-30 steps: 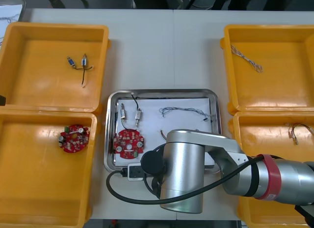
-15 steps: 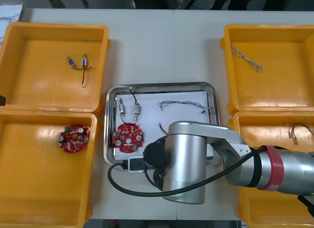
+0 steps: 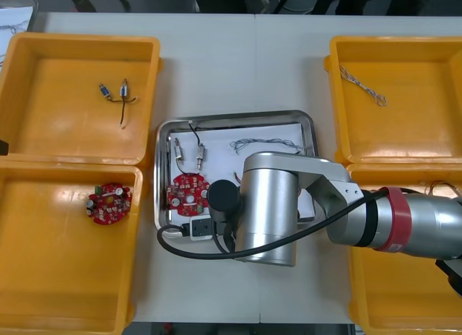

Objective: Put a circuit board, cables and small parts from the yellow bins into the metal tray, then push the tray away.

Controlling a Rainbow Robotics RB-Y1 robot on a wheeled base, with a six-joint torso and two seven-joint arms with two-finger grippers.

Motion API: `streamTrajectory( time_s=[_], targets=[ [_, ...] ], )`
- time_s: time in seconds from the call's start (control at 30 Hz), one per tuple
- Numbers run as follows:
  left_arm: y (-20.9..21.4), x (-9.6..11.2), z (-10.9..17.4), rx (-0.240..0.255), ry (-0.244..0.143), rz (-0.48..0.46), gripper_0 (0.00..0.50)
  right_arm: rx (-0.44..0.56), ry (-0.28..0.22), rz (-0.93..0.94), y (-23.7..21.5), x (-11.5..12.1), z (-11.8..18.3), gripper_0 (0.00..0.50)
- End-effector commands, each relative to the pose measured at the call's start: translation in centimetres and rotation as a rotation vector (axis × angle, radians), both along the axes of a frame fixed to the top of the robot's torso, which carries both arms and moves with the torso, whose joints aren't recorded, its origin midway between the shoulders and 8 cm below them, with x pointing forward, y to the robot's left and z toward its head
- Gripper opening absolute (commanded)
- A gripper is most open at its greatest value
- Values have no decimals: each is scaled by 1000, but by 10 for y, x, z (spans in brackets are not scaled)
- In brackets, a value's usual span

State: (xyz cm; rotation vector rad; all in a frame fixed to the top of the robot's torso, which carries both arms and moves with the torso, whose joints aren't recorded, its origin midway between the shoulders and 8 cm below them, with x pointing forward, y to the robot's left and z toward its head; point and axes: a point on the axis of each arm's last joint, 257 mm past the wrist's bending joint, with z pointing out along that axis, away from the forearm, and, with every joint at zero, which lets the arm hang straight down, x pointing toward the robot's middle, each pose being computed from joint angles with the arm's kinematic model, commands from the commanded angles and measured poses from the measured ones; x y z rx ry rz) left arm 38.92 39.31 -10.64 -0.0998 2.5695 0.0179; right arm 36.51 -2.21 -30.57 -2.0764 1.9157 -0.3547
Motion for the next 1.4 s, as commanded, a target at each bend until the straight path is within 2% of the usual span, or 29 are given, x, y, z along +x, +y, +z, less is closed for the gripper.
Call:
streamTrajectory(
  time_s=[0.03, 0.23, 0.43, 0.97, 1.4],
  targets=[
    [4, -6, 0, 31, -7, -24, 500, 3, -27, 19, 1, 23, 22, 0],
    [4, -6, 0, 31, -7, -24, 500, 8, -34, 10, 4, 42, 32, 0],
    [4, -6, 0, 31, -7, -24, 500, 9, -13, -8, 3, 58, 44, 0],
    [4, -6, 0, 31, -7, -24, 500, -3, -43, -40, 1, 105, 78, 0],
    [4, -6, 0, 31, -7, -24, 500, 19, -52, -48, -2, 135, 90, 0]
  ],
)
